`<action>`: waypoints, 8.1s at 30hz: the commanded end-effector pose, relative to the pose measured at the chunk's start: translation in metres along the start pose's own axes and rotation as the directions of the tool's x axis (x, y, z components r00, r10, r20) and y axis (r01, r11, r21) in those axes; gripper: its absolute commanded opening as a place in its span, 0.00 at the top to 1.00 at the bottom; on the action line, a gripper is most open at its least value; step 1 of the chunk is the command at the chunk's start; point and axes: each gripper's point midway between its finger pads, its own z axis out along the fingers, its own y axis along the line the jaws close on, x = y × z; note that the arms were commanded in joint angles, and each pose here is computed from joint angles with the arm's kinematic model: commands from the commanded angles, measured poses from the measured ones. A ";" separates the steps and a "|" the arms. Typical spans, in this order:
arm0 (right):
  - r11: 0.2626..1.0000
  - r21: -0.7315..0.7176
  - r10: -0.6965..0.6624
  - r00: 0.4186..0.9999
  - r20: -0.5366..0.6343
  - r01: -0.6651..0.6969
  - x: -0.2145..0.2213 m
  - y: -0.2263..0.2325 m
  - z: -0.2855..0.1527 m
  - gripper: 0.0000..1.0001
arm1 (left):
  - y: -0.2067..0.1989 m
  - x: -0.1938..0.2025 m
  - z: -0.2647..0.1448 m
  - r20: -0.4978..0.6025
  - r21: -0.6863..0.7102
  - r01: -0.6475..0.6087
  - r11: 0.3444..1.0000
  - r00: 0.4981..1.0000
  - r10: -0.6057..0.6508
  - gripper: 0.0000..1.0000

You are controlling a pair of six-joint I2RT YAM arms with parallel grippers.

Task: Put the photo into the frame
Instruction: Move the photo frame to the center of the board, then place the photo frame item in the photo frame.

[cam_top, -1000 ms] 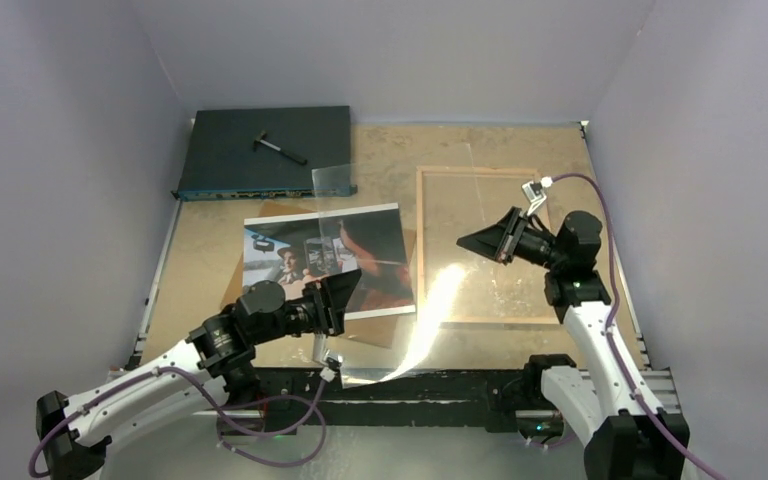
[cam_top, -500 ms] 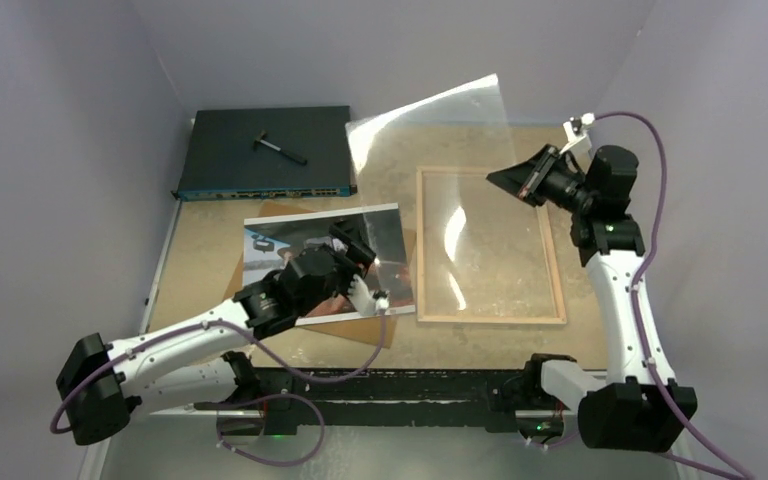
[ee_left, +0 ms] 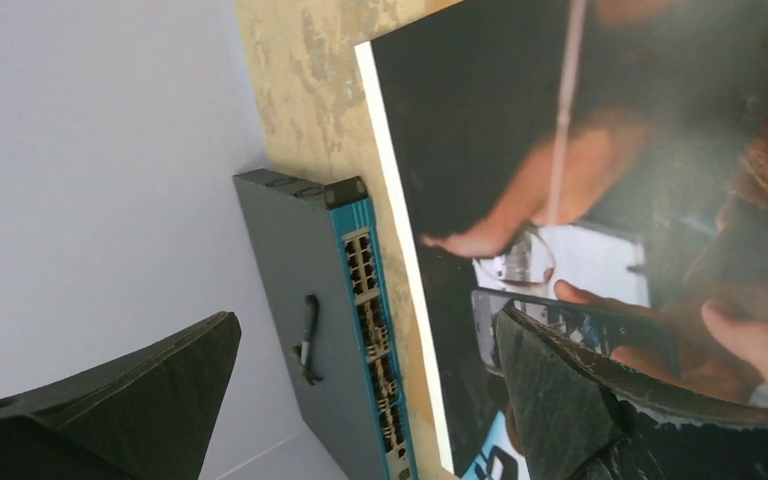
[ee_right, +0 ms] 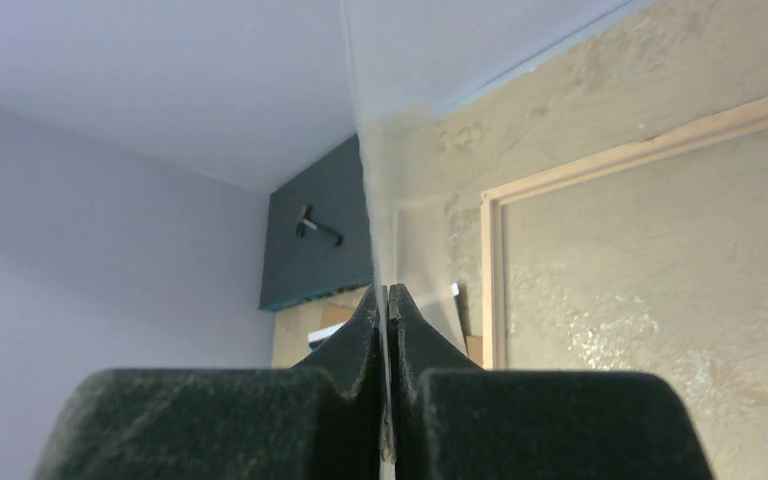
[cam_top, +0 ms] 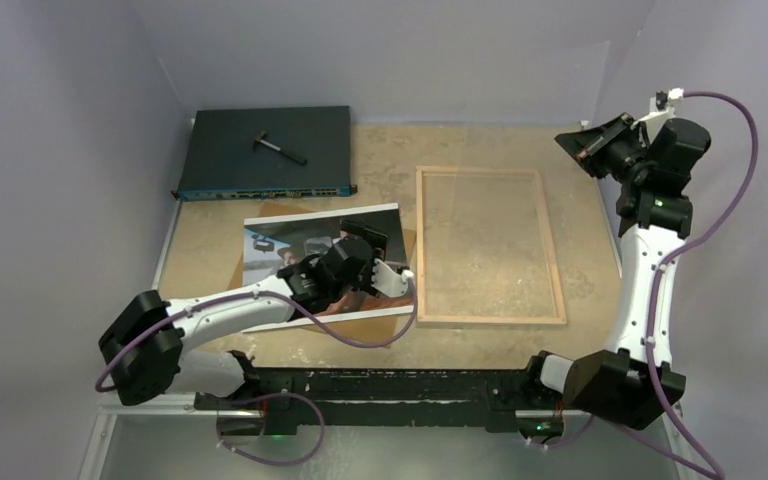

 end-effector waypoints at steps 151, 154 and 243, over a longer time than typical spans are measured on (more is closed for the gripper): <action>0.970 -0.121 0.157 0.924 -0.348 -0.210 0.177 0.047 0.065 1.00 | 0.064 0.132 0.004 -0.201 0.098 0.984 -0.151 -0.129 -0.971 0.14; 0.971 -0.107 0.159 0.914 -0.373 -0.213 0.203 0.018 0.069 1.00 | 0.054 0.130 0.008 -0.207 0.117 0.983 -0.142 -0.116 -0.972 0.15; 0.978 -0.104 0.143 0.940 -0.309 -0.183 0.207 -0.102 0.066 1.00 | -0.074 0.021 0.107 -0.461 0.318 0.948 -0.017 0.139 -0.876 0.77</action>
